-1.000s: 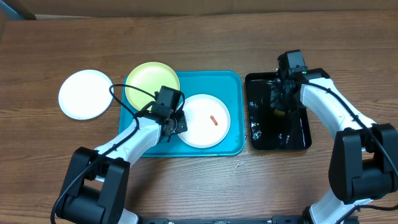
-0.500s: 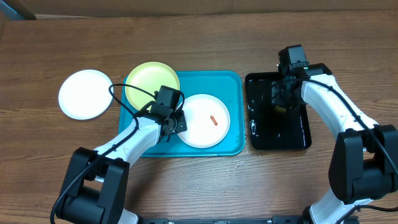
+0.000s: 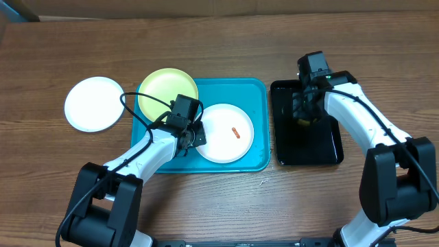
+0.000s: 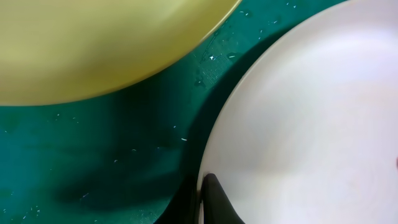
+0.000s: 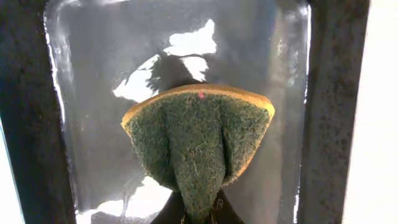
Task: Clean dirty plates on tray and stack at the side
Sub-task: 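Carry the sponge with the right gripper over to the white plate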
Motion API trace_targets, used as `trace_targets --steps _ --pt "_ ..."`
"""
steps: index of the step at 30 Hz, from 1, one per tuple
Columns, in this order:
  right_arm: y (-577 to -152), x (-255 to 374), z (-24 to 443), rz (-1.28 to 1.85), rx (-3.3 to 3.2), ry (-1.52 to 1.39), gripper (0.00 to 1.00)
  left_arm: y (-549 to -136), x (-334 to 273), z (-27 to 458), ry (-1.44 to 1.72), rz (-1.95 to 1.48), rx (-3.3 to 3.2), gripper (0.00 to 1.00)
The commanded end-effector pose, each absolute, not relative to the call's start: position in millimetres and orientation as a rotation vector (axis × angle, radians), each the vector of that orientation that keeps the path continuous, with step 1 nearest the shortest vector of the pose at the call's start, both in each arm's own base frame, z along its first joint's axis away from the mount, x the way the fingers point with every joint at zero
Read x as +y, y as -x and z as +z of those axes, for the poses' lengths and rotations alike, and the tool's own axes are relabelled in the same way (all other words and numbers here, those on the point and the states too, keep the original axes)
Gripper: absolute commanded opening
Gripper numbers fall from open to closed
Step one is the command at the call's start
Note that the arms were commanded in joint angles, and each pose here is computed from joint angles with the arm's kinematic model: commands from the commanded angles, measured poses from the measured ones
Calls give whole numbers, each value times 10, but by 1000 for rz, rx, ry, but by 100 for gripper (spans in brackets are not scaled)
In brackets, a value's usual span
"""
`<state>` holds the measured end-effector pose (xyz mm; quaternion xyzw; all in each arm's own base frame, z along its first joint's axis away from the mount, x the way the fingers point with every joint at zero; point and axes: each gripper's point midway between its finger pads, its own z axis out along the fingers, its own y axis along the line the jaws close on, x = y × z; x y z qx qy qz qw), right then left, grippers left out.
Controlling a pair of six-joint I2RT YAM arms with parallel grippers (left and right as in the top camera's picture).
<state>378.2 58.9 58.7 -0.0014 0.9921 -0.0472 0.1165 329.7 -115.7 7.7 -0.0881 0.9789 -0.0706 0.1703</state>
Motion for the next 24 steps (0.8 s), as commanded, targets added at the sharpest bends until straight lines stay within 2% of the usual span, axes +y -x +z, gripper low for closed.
trace_targets --steps 1,17,18,20,22,24 --pt "-3918 592 791 -193 2843 17 4 -3263 -1104 24 256 -172 2798 4" --pt "-3866 738 820 -192 2854 66 4 -3265 -1152 29 249 -210 2800 4" --pt "-3867 738 821 -191 2853 66 4 -3267 -1151 30 249 -209 2799 5" --pt "-3867 739 821 -191 2853 66 4 -3274 -1152 32 249 -210 2796 18" --pt "-3865 743 820 -187 2854 67 4 -3283 -1157 36 248 -213 2792 18" --pt "-3853 782 812 -155 2863 71 4 -3286 -1157 37 248 -214 2791 13"
